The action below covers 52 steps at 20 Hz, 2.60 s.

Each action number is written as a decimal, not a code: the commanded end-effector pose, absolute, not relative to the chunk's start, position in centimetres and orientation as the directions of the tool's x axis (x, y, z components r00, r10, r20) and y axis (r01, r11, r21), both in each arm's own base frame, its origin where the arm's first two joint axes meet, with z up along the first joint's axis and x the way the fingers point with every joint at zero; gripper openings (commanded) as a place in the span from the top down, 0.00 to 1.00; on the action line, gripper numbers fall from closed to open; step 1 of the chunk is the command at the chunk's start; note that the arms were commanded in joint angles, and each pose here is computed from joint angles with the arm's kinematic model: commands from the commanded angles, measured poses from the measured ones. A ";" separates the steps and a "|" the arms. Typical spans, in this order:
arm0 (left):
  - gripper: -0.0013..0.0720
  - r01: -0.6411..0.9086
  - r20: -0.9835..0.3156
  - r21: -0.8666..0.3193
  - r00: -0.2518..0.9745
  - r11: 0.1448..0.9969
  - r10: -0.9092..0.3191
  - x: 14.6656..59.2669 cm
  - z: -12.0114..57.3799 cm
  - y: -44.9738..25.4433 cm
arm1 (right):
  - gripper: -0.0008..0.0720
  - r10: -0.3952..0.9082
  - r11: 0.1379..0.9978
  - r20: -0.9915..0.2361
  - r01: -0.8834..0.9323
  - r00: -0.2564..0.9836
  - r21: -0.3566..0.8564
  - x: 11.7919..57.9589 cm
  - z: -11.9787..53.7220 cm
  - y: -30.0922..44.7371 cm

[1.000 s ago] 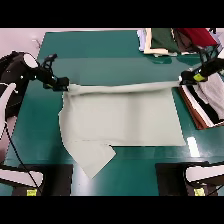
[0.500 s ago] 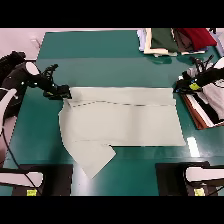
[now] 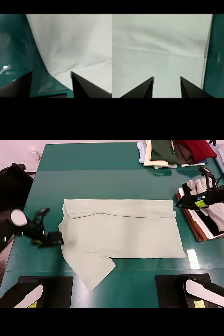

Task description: Fold the shirts.

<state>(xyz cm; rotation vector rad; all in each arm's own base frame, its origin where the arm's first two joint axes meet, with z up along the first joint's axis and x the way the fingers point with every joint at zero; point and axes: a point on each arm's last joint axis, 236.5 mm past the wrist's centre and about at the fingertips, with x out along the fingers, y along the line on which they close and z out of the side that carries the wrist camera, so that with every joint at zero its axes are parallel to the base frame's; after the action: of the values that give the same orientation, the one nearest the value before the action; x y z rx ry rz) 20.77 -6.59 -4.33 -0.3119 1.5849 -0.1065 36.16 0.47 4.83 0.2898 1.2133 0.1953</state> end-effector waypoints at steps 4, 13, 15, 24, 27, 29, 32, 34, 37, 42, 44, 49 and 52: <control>0.23 -0.253 -0.907 -0.391 -0.057 0.885 -0.417 15.6 -7.8 -10.1 | 0.47 0.296 0.948 -0.882 0.005 0.366 0.320 35.9 5.2 0.6; 0.57 -0.255 -0.839 -0.516 -0.046 0.818 -0.543 14.9 -8.2 -13.1 | 0.47 0.299 0.947 -0.885 0.005 0.356 0.322 35.6 5.2 0.7; 0.93 -0.239 -0.834 -0.524 -0.052 0.818 -0.549 14.9 -7.7 -13.3 | 0.47 0.302 0.945 -0.894 0.019 0.332 0.327 34.9 5.0 0.2; 0.95 -0.079 -0.860 -0.510 0.033 0.857 -0.509 19.0 -3.2 -12.3 | 0.21 0.330 0.865 -0.944 0.408 -0.024 0.292 19.1 -4.8 -5.9; 0.95 -0.076 -0.860 -0.510 0.036 0.857 -0.508 19.1 -3.0 -12.3 | 0.28 0.433 0.805 -0.894 0.494 -0.112 0.328 15.7 -7.7 -4.0; 0.95 -0.076 -0.860 -0.510 0.036 0.857 -0.508 19.1 -3.0 -12.3 | 0.30 0.481 0.787 -0.868 0.499 -0.126 0.363 15.5 -9.0 -2.1; 0.95 -0.076 -0.860 -0.510 0.035 0.857 -0.508 19.1 -3.0 -12.3 | 0.41 0.480 0.820 -0.858 0.442 -0.184 0.364 15.4 -10.2 -0.3; 0.95 -0.065 -0.862 -0.507 0.026 0.859 -0.507 18.9 -3.1 -12.3 | 0.67 0.450 0.848 -0.878 0.387 -0.165 0.362 16.5 -10.3 0.3; 0.96 -0.031 -0.885 -0.465 0.003 0.885 -0.465 18.6 -2.4 -11.3 | 0.96 0.391 0.896 -0.915 0.269 -0.097 0.354 18.5 -8.0 0.4; 0.96 0.022 -0.899 -0.433 0.067 0.901 -0.433 16.4 0.7 -10.5 | 0.96 0.246 0.965 -0.967 0.111 -0.070 0.238 17.8 -3.4 -0.9; 0.96 0.032 -0.899 -0.437 0.028 0.899 -0.438 15.1 1.1 -10.6 | 0.96 0.213 0.974 -0.977 0.082 -0.026 0.211 17.7 -2.4 -1.0; 0.96 0.069 -0.889 -0.422 0.166 0.904 -0.428 20.0 2.2 -10.4 | 0.96 0.180 0.982 -0.979 0.036 0.092 0.184 21.8 -0.9 -1.0; 0.96 0.105 -0.878 -0.388 0.259 0.916 -0.402 26.0 3.4 -9.8 | 0.96 0.176 0.984 -0.977 -0.010 0.122 0.176 26.6 0.0 -0.7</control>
<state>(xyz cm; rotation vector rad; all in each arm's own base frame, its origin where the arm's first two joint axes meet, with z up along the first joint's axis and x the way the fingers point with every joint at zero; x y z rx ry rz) 20.99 -10.42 2.38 -0.3138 1.3753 -0.3627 22.91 -0.87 -0.87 0.1715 1.4920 0.1261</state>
